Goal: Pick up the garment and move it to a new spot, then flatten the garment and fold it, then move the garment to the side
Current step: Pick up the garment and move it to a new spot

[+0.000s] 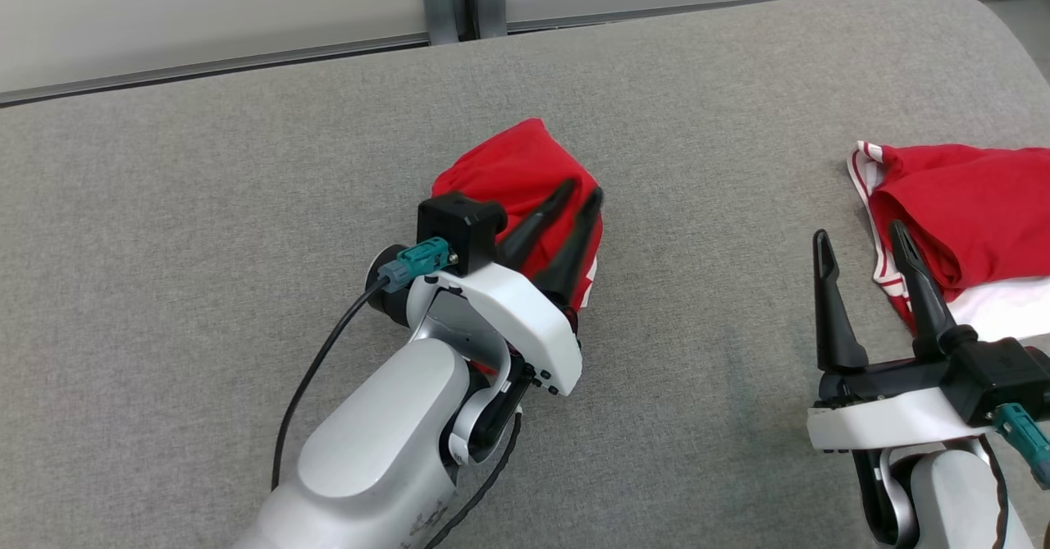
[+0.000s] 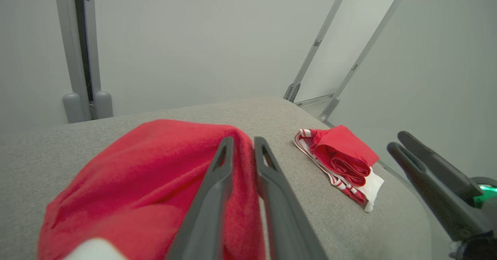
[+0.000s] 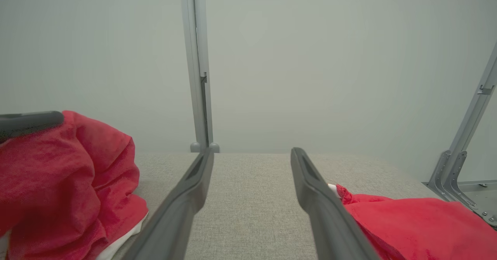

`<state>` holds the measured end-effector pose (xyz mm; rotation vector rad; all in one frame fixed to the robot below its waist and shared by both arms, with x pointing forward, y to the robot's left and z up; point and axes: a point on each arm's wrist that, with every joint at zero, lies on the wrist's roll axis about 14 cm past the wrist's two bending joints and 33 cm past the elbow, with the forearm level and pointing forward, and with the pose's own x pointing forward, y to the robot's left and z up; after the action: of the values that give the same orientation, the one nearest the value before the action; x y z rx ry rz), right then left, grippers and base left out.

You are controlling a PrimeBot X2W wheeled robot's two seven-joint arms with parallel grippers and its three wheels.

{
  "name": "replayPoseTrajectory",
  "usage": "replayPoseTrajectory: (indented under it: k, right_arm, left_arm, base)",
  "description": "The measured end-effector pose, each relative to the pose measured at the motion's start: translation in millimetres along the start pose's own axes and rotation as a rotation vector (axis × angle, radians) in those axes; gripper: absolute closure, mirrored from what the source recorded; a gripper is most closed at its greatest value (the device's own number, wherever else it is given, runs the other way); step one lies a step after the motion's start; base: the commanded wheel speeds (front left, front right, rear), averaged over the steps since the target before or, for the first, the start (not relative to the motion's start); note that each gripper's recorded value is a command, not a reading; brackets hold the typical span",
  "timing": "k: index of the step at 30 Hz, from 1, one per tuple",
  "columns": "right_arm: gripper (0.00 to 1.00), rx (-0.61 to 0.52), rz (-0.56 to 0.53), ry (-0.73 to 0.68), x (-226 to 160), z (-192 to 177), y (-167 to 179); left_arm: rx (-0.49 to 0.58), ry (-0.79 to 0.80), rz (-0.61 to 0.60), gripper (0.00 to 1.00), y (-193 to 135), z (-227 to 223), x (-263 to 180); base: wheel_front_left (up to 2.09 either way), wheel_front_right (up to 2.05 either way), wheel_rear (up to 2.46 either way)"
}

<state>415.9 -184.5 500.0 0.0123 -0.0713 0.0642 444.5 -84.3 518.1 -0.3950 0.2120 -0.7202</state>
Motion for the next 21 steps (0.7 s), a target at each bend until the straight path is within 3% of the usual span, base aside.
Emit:
replayPoseTrajectory:
  k: [6, 11, 15, 21]
  right_arm:
    - [0.0, -0.001, -0.008, 0.004, 0, -2, -3]
    - [0.0, 0.007, 0.025, 0.005, 3, -3, 9]
    - [0.0, 0.017, 0.067, 0.006, 6, -4, 25]
    - [0.0, 0.033, 0.142, -0.009, 11, 0, 53]
  left_arm:
    - [-0.026, -0.037, 0.016, 0.0, 5, 4, 2]
    - [-0.013, -0.194, 0.065, 0.0, 22, 49, -4]
    - [0.06, -0.321, 0.117, 0.0, 41, 92, -22]
    - [0.206, -0.409, 0.329, 0.0, 99, 129, -81]
  base:
    - [0.0, 0.0, 0.0]
    - [0.0, 0.0, 0.0]
    - [0.0, 0.0, 0.0]
    - [0.0, 0.0, 0.0]
